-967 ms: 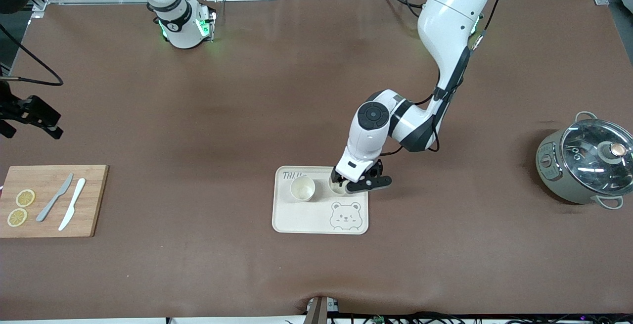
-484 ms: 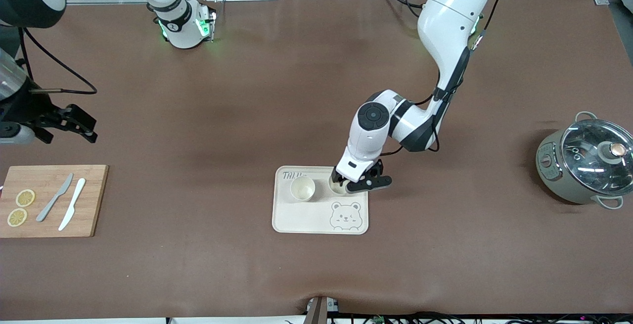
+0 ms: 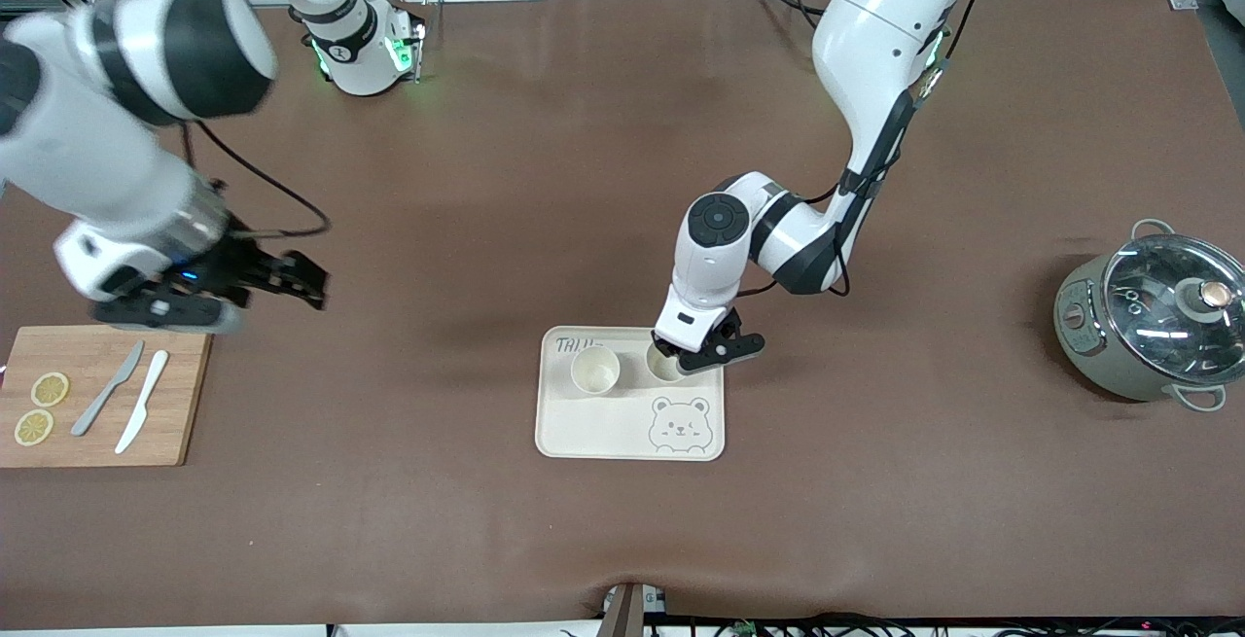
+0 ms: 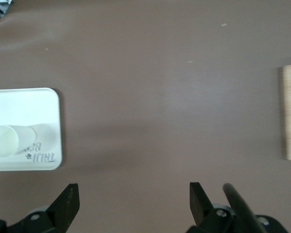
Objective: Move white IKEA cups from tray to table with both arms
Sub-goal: 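Close the left gripper on the cup while the right gripper reaches the tray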
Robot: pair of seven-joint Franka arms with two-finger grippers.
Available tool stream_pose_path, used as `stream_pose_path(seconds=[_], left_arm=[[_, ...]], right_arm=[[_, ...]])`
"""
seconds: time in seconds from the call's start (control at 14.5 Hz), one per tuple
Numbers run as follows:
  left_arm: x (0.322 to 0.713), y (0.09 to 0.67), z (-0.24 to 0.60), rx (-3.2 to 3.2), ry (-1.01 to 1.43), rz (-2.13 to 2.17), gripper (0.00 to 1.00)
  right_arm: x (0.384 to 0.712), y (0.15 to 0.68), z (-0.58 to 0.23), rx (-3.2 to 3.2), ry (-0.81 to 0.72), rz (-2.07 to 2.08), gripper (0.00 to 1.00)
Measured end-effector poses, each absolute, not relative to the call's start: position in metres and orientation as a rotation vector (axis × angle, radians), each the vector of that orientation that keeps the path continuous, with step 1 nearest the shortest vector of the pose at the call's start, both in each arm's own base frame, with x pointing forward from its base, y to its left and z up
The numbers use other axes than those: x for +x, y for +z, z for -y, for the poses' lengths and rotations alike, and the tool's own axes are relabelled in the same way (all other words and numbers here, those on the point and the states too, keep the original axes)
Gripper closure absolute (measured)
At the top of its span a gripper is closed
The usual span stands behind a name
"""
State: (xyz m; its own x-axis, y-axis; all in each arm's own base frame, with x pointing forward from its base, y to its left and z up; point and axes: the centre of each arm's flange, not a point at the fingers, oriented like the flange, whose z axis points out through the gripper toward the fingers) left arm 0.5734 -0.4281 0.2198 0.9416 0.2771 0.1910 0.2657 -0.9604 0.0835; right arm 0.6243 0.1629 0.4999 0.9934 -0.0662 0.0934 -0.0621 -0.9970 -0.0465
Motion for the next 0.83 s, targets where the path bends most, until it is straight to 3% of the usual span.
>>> stream_pose_path(seconds=[0.21, 0.55, 0.83], left_arm=[[0.574, 0.220, 0.428, 3.038, 0.315, -0.425, 0.96], [0.575, 0.221, 0.427, 3.036, 0.319, -0.429, 0.96], [0.577, 0.241, 0.424, 3.013, 0.341, -0.466, 0.96]], right_arm=[[0.650, 0.431, -0.221, -3.066, -0.189, -0.149, 0.00], [0.671, 0.317, -0.271, -3.041, -0.239, -0.117, 0.00], [0.663, 0.301, -0.327, -3.014, -0.244, -0.186, 0.00]])
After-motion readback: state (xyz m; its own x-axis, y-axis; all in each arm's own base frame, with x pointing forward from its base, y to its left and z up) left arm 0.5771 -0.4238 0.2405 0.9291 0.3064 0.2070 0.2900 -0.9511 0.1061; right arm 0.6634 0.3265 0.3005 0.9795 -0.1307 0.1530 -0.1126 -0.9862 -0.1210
